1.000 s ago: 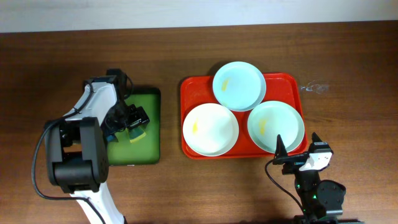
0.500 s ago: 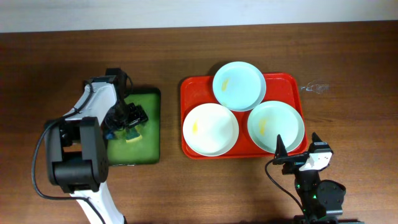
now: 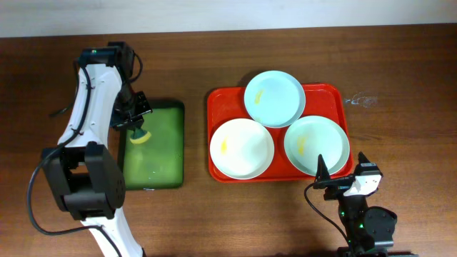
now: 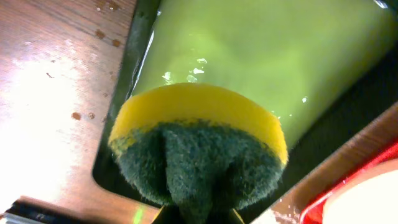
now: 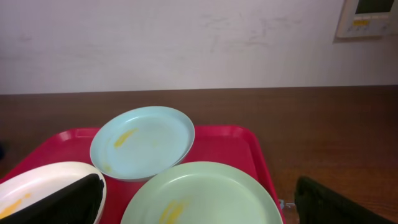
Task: Clean dirty plates on tray and stack at the side
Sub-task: 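Grasp the green-and-yellow sponge with the left gripper and lift it, then scrub the white plate with the sponge in the left gripper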
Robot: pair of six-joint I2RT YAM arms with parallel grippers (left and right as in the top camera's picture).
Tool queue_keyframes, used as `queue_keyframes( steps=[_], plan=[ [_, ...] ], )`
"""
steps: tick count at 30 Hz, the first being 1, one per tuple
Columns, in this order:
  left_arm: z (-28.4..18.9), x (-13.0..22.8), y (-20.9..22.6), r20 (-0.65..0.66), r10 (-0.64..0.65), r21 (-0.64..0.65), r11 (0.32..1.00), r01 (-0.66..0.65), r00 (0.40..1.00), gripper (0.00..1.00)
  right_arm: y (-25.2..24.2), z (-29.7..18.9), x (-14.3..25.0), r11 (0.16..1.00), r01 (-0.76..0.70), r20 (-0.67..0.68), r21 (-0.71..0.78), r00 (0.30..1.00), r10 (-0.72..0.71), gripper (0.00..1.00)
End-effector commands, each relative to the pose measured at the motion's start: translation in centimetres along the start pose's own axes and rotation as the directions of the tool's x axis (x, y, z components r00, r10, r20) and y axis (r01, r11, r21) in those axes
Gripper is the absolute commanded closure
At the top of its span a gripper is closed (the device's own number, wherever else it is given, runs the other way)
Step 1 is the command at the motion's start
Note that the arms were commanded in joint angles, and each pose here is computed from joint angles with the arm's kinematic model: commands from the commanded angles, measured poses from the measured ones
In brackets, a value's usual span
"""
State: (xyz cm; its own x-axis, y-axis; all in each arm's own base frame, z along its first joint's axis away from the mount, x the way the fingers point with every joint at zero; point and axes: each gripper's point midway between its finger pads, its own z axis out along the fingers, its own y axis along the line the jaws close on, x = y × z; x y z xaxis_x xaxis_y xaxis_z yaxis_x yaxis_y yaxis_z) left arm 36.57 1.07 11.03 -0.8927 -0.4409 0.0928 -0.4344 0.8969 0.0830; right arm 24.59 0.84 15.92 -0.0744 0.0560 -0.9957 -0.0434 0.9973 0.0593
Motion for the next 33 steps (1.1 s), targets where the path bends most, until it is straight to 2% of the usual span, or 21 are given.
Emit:
queue_keyframes(
  steps=[1, 3, 5, 6, 8, 10, 12, 14, 17, 20, 22, 24, 27, 32, 33],
  plan=[
    [-0.3, -0.7, 0.1, 0.025, 0.018, -0.004, 1.000, -0.018, 1.000, 1.00, -0.2, 0.0, 0.2, 1.000, -0.002, -0.002, 0.008, 1.000, 0.002, 0.02],
    [2.0, -0.6, -0.1, 0.014, 0.019, -0.007, 1.000, -0.019, 1.000, 1.00, -0.2, 0.0, 0.2, 1.000, -0.002, -0.002, 0.008, 1.000, 0.002, 0.02],
    [7.1, 1.2, -0.5, -0.048, 0.031, 0.006, 1.000, -0.030, 0.998, 1.00, -0.2, 0.0, 0.2, 1.000, -0.002, -0.002, 0.008, 1.000, 0.002, 0.01],
    [7.8, 1.8, -0.3, -0.069, 0.035, 0.000, 0.999, -0.035, 0.997, 1.00, -0.2, 0.0, 0.2, 1.000, -0.002, -0.002, 0.008, 1.000, 0.002, 0.01],
    [5.0, 1.3, -0.4, -0.024, 0.066, 0.020, 0.998, -0.066, 0.998, 1.00, -0.2, 0.0, 0.2, 1.000, -0.002, -0.002, 0.008, 1.000, 0.002, 0.02],
    [-0.2, 1.2, -1.3, 0.106, 0.081, 0.081, 0.993, -0.090, 0.991, 1.00, -0.2, 0.0, 0.2, 1.000, -0.002, -0.002, 0.008, 1.000, 0.002, 0.02],
    [-5.0, 3.0, -4.0, 0.235, 0.183, 0.197, 0.953, -0.231, 0.954, 1.00, -0.2, 0.0, 0.2, 1.000, -0.002, -0.002, 0.008, 1.000, 0.002, 0.02],
    [-7.4, 6.3, -7.2, 0.305, 0.283, 0.226, 0.906, -0.358, 0.909, 1.00, -0.2, 0.0, 0.2, 1.000, -0.002, -0.002, 0.008, 1.000, 0.002, 0.02],
    [-4.3, 10.5, -11.8, 0.269, 0.386, 0.217, 0.868, -0.447, 0.882, 1.00, -0.2, 0.0, 0.2, 1.000, -0.002, -0.002, 0.008, 1.000, 0.002, 0.02],
    [0.8, 13.4, -17.0, 0.337, 0.448, 0.249, 0.806, -0.537, 0.828, 1.00, -0.2, 0.0, 0.2, 1.000, -0.002, -0.002, 0.008, 1.000, 0.002, 0.01],
    [3.7, 15.0, -20.0, 0.401, 0.426, 0.305, 0.772, -0.557, 0.811, 1.00, -0.2, 0.0, 0.2, 1.000, -0.002, -0.002, 0.008, 1.000, 0.002, 0.02],
    [4.5, 15.6, -21.9, 0.476, 0.425, 0.326, 0.728, -0.603, 0.770, 1.00, -0.2, 0.0, 0.2, 1.000, -0.002, -0.002, 0.008, 1.000, 0.002, 0.02],
    [4.4, 15.1, -23.6, 0.561, 0.403, 0.297, 0.718, -0.630, 0.723, 1.00, -0.2, 0.0, 0.2, 1.000, -0.002, -0.002, 0.008, 1.000, 0.002, 0.02],
    [7.7, 15.1, -24.2, 0.509, 0.441, 0.278, 0.729, -0.626, 0.740, 1.00, -0.2, 0.0, 0.2, 1.000, -0.002, -0.002, 0.008, 1.000, 0.002, 0.02],
    [7.8, 15.1, -24.3, 0.508, 0.444, 0.276, 0.728, -0.628, 0.738, 0.90, -0.2, 0.0, 0.2, 1.000, -0.002, -0.002, 0.008, 1.000, 0.002, 0.02]
  ],
)
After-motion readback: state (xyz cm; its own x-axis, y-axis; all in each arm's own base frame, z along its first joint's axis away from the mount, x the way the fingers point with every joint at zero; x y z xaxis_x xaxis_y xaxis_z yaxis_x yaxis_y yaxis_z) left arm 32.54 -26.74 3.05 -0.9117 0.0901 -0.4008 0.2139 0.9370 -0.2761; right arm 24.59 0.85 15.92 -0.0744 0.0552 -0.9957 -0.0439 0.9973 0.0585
